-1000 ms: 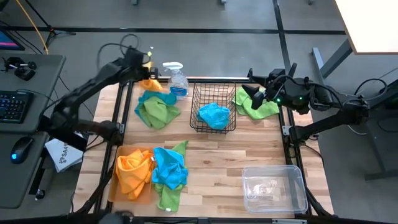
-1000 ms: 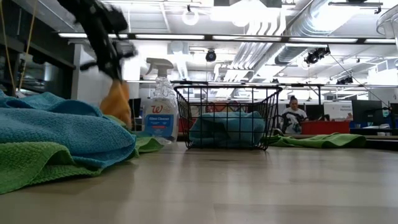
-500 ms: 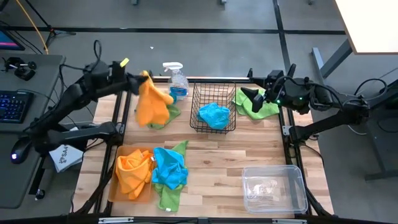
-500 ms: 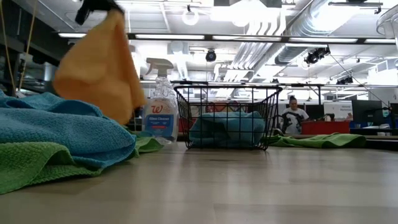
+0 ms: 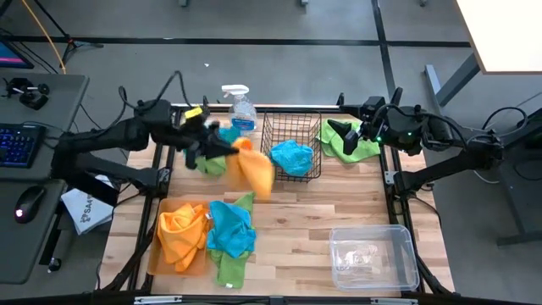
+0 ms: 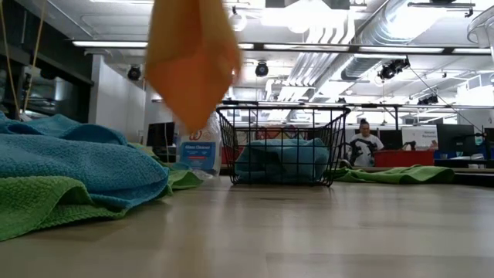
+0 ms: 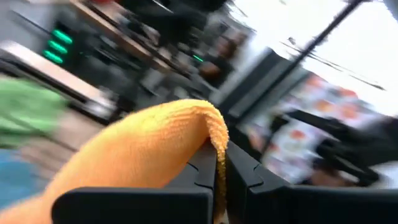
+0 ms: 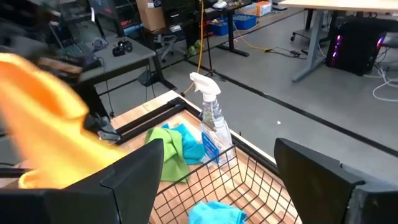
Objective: Sort microfiber towel by color & place in baskets
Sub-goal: Put the orange towel into the orange bin
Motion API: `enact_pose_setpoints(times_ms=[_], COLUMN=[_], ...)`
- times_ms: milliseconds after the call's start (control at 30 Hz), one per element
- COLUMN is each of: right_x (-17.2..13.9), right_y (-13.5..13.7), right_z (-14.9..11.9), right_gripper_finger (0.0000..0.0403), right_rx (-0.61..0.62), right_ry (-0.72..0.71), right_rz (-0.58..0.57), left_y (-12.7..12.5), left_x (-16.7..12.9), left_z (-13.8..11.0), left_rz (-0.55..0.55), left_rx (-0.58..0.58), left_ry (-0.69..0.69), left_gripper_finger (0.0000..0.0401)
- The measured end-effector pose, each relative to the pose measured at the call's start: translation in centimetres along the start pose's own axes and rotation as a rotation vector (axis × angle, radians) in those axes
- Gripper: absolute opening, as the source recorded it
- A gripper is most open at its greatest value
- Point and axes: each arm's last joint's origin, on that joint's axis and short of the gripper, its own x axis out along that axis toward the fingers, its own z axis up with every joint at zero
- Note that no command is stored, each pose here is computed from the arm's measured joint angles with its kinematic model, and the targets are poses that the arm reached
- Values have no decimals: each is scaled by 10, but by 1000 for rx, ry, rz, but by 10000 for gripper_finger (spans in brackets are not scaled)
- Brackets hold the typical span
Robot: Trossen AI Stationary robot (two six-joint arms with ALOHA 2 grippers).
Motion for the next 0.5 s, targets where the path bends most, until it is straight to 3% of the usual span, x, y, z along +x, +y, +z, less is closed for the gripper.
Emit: enact_pose_setpoints(times_ms=[233, 333, 500], right_x=[0, 0, 0], right_y=[0, 0, 0], right_z=[1, 1, 0], right_gripper_finger=[303, 303, 303], right_rx=[-1, 43, 133], right_ry=[-7, -7, -1], right_rz=[3, 3, 9], left_y=[-58, -71, -81], left_x=[9, 2, -20], left_z=[13, 9, -18], left_rz=[-284, -304, -227], left_rx=[-106, -160, -234], left_ry=[182, 275, 527], left_gripper_finger=[0, 0, 0])
